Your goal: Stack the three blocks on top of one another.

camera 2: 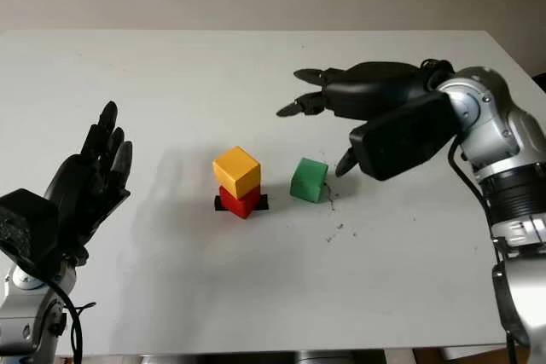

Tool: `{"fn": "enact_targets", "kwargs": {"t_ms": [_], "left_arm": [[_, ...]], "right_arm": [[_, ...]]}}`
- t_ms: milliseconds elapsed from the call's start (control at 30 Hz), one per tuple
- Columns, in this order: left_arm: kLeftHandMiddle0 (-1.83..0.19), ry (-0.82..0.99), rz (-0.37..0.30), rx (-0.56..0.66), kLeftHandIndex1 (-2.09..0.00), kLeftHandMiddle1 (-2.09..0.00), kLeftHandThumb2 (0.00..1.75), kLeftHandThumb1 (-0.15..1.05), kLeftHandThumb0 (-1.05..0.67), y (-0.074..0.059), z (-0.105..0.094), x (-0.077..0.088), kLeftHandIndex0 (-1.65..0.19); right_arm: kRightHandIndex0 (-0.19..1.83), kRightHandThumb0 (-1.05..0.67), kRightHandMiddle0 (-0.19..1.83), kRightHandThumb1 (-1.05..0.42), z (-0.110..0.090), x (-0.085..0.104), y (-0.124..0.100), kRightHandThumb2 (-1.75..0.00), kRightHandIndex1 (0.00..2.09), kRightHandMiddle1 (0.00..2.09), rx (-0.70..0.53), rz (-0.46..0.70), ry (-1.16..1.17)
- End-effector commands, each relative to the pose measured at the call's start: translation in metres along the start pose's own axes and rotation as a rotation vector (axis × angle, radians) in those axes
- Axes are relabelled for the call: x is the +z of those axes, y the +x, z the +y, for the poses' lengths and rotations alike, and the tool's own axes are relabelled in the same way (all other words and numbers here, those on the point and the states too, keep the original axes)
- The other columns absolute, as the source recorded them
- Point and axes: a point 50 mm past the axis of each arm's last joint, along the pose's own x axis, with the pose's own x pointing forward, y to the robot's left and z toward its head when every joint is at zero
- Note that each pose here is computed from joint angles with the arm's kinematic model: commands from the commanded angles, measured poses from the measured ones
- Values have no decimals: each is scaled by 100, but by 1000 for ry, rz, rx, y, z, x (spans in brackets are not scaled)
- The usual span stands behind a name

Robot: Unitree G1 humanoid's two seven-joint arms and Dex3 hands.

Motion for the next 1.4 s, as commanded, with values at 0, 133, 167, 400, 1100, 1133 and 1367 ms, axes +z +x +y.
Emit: {"fn": "enact_targets", "kwargs": {"t_ms": [0,133,167,400,1100,1133,1367], "left_arm": [[16,12,-19,2,-5,-5,61,105,-77,2,2,3,16],[16,16,-19,-2,-5,-5,62,105,-78,2,3,4,16],[17,17,-20,-1,-5,-5,62,105,-78,2,3,4,16],[17,10,-27,-10,-5,-5,62,105,-76,0,2,4,17],[13,20,3,-4,-6,-6,62,105,-75,-3,-1,1,13],[13,17,2,-6,-6,-5,62,105,-76,-3,-1,1,13],[13,12,3,-9,-6,-5,61,105,-77,-5,-2,1,13]], "right_arm": [[-12,-53,25,-82,10,-3,-1,-6,6,11,22,6,-3],[-14,-56,23,-83,25,-2,6,-6,5,9,42,-18,-4],[-15,-55,22,-83,29,-2,7,-6,4,8,46,-21,-2],[-15,-50,19,-84,49,0,11,-5,5,6,18,-47,34],[2,-32,56,-95,73,-9,16,-6,10,24,-37,-24,83],[3,-32,57,-95,74,-9,16,-6,10,25,-40,-25,78],[6,-29,61,-96,71,-9,17,-6,9,32,-62,-38,79]]}}
